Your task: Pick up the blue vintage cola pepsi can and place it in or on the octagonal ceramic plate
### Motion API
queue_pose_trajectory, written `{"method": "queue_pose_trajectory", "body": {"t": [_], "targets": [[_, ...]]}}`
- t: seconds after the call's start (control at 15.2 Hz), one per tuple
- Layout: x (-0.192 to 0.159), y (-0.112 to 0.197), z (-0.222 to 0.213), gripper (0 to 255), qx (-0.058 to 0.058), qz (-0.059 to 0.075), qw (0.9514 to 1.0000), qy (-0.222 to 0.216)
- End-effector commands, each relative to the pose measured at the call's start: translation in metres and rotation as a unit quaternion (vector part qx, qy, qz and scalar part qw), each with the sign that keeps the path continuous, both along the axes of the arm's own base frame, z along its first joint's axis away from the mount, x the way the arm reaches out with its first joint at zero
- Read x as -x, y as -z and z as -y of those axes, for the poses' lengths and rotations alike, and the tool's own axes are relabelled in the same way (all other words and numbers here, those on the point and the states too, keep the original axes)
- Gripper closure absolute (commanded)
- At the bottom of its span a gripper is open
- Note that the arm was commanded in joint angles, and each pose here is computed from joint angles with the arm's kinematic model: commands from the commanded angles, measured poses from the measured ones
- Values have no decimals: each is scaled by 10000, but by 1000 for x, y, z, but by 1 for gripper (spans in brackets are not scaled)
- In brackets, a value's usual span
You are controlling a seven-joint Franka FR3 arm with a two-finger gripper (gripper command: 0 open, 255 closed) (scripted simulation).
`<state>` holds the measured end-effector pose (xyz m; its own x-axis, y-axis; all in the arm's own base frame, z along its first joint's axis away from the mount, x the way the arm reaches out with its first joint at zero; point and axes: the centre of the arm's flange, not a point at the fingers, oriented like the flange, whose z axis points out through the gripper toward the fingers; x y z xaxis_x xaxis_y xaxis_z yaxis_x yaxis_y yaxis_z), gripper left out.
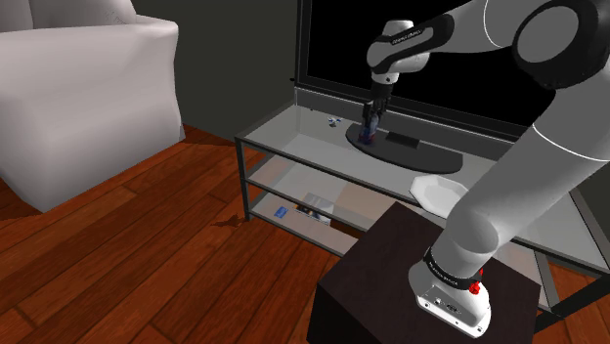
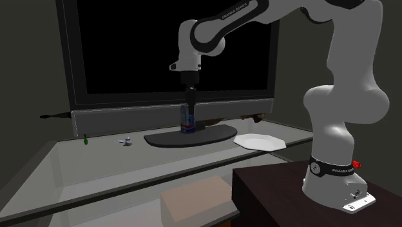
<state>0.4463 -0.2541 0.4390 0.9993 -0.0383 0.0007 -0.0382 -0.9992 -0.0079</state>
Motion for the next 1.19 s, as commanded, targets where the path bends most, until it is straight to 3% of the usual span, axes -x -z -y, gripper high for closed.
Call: {"method": "queue_pose_trajectory", "body": {"t": [0.0, 1.12], "targets": [[27, -1, 1, 255, -1, 1, 10000, -6], [250, -16, 16, 255, -1, 1, 10000, -6]]}}
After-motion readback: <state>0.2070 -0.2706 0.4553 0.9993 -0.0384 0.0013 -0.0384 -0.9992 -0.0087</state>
